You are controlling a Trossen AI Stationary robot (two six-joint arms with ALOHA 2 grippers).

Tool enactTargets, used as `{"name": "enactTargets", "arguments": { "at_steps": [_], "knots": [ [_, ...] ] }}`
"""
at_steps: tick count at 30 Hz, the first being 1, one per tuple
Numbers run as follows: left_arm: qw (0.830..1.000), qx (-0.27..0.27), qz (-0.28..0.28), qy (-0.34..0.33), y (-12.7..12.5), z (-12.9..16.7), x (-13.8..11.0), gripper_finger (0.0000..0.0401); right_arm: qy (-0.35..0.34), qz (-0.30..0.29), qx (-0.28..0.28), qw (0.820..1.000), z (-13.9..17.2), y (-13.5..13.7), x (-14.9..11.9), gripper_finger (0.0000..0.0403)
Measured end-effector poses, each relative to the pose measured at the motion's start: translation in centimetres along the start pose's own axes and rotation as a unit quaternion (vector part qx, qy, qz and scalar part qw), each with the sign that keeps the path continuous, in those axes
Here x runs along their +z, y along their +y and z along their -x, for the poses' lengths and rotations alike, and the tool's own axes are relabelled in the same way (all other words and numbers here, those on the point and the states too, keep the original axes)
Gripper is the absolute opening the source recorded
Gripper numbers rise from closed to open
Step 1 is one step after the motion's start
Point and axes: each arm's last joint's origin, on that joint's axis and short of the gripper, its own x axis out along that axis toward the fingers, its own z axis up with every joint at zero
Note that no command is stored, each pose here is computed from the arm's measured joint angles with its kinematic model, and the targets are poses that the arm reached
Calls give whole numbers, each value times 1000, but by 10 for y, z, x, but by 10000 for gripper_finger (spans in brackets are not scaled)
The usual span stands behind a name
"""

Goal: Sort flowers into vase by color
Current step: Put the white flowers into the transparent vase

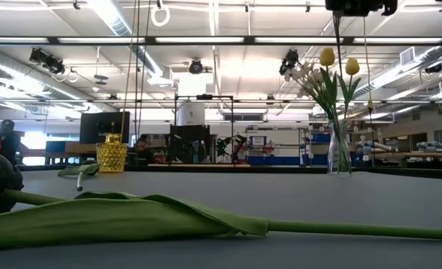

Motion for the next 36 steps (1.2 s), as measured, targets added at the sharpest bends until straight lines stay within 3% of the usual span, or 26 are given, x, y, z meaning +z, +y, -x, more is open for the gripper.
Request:
{"name": "enactTargets", "arguments": {
  "at_steps": [20, 26, 36],
  "knots": [
    [1000, 0, 0, 0, 0, 0, 0, 284, -15, -52, -33, 998, 23, -11, -67, 0],
    [1000, 0, 0, 0, 0, 0, 0, 284, -11, -38, -8, 999, 26, -7, -88, 0],
    [1000, 0, 0, 0, 0, 0, 0, 284, -25, -25, -12, 999, 18, -10, -101, 0]
  ]
}}
